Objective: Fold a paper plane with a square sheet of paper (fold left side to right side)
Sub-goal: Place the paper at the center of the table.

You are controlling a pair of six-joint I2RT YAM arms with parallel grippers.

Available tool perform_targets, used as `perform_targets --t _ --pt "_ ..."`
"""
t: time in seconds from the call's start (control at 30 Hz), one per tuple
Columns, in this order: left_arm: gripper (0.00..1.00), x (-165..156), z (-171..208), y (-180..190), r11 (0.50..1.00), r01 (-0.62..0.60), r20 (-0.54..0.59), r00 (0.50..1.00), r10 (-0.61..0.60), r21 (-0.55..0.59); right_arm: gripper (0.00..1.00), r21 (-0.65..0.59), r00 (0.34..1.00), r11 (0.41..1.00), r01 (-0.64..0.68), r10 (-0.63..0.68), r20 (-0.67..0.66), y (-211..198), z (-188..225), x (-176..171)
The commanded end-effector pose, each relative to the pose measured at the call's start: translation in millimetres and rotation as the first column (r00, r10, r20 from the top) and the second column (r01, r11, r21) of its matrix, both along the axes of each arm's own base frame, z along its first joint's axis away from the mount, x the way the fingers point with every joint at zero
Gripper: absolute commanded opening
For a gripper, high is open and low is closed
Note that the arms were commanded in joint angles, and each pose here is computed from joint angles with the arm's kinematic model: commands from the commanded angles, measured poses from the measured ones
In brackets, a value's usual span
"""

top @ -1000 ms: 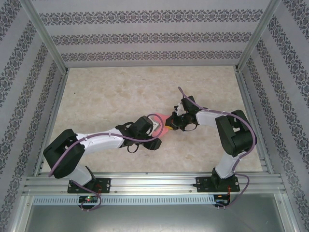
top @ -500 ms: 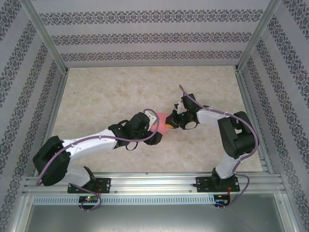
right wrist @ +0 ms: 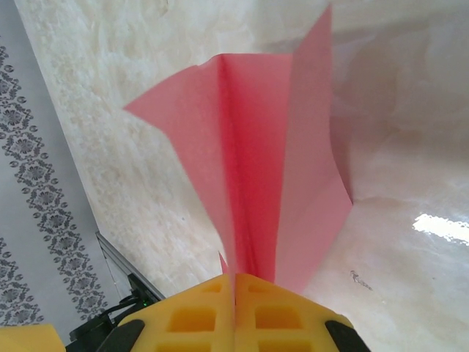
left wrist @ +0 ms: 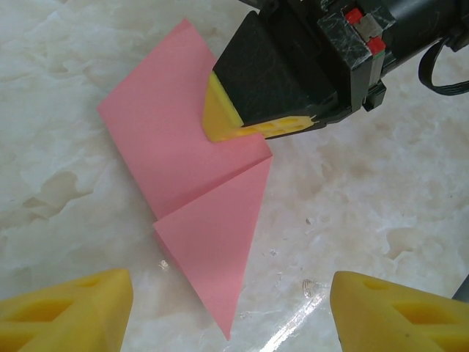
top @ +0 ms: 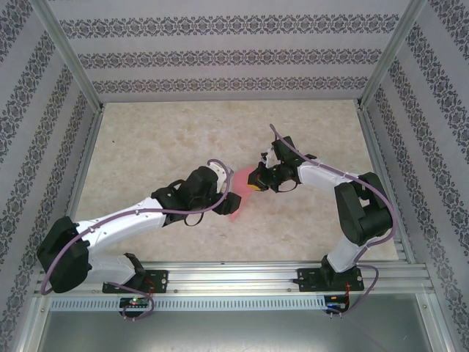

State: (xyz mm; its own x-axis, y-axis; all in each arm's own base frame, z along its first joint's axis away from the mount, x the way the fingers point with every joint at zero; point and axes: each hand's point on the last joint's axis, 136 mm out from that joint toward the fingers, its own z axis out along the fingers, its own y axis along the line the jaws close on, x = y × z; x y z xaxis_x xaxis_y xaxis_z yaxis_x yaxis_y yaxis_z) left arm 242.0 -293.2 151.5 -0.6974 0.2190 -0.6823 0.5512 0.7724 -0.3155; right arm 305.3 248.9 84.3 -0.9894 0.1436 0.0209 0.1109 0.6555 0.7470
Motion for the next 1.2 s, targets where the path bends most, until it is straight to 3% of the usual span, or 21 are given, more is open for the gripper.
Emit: perform_targets --t 0.0,0.17,0.27,0.6,0.87,1.17 --pt "0.72 0.1 -13.0 4.5 1.0 -0.023 -0.044 0.999 0.024 0.016 0.0 -0.002 1.0 1.0 0.007 -0.007 0.013 2.9 5.6 4.3" --pt "0.72 1.0 -17.1 3.4 0.999 -0.027 -0.055 0.998 0.028 0.02 0.0 0.029 0.999 1.0 -0.011 0.009 0.051 3.7 12.2 2.8" --pt "0.72 4.0 -17.2 7.3 0.998 -0.05 -0.047 0.998 0.052 0.037 0.0 0.114 0.995 0.992 -0.047 0.037 0.088 15.8 26.4 2.3" --pt "0.74 15.7 11.1 52.3 0.964 -0.262 0.066 0.964 0.258 0.05 0.0 0.242 0.963 0.946 -0.214 0.163 0.215 72.5 61.5 2.3" --pt "0.75 11.1 8.9 61.6 0.961 -0.269 0.07 0.962 0.264 0.07 0.0 0.242 0.974 0.949 -0.202 0.168 0.155 68.5 7.6 -1.8" --pt "0.73 -3.0 -12.9 39.3 0.989 -0.131 0.015 0.991 0.13 0.071 0.01 0.163 0.989 0.977 -0.137 0.125 0.077 31.2 -38.9 -16.3"
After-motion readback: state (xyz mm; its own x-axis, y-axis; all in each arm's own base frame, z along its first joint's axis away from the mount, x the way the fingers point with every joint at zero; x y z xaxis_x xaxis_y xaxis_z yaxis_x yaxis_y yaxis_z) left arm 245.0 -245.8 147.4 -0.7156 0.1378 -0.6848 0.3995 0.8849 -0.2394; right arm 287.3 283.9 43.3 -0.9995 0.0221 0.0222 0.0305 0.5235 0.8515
